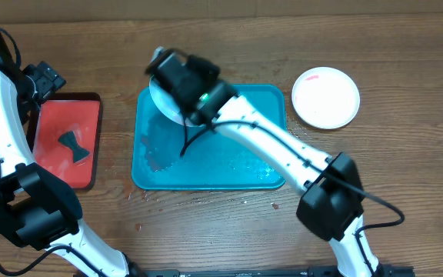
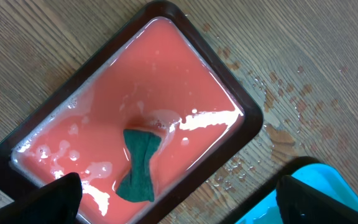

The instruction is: Clean dirty plates on tray and stack at the side

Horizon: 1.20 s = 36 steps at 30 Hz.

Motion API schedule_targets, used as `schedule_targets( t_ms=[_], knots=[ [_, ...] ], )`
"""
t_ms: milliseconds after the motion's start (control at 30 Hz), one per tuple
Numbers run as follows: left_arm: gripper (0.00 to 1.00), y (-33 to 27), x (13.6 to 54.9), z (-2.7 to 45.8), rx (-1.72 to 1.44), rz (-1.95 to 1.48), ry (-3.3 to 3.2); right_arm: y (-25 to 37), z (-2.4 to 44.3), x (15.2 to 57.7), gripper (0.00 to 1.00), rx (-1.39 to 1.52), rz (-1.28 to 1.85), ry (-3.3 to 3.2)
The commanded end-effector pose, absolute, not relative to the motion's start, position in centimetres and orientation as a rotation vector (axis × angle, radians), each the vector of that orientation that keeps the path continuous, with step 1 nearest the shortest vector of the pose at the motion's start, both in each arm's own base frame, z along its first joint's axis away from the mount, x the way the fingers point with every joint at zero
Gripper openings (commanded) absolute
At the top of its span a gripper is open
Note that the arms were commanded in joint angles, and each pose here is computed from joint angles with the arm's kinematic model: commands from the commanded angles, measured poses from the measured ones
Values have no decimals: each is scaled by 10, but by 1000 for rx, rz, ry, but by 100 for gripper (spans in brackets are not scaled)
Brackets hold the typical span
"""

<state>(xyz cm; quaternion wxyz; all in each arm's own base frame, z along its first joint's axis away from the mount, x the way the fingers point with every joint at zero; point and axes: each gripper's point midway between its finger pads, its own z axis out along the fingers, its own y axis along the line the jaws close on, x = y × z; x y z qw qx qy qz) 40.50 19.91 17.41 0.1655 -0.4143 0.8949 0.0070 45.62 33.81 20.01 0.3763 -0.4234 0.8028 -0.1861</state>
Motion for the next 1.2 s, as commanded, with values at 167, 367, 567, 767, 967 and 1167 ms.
schedule_targets(
  t_ms=[167,367,567,767,967,1167],
  knots=[
    [100,200,405,182,-1169,12,2531,201,258,501,4,-306,226,2364],
    [100,200,405,182,-1169,12,2531,14,200,480,4,385,359,2695],
    [100,200,405,182,-1169,12,2531,-55,136,446,4,701,426,2838],
    [100,200,405,182,-1169,12,2532,-56,89,426,4,778,524,2888],
    [100,200,405,182,-1169,12,2532,-72,77,423,11,867,377,2888],
    [100,200,405,182,-1169,12,2532,-59,85,436,92,822,511,2841]
  ],
)
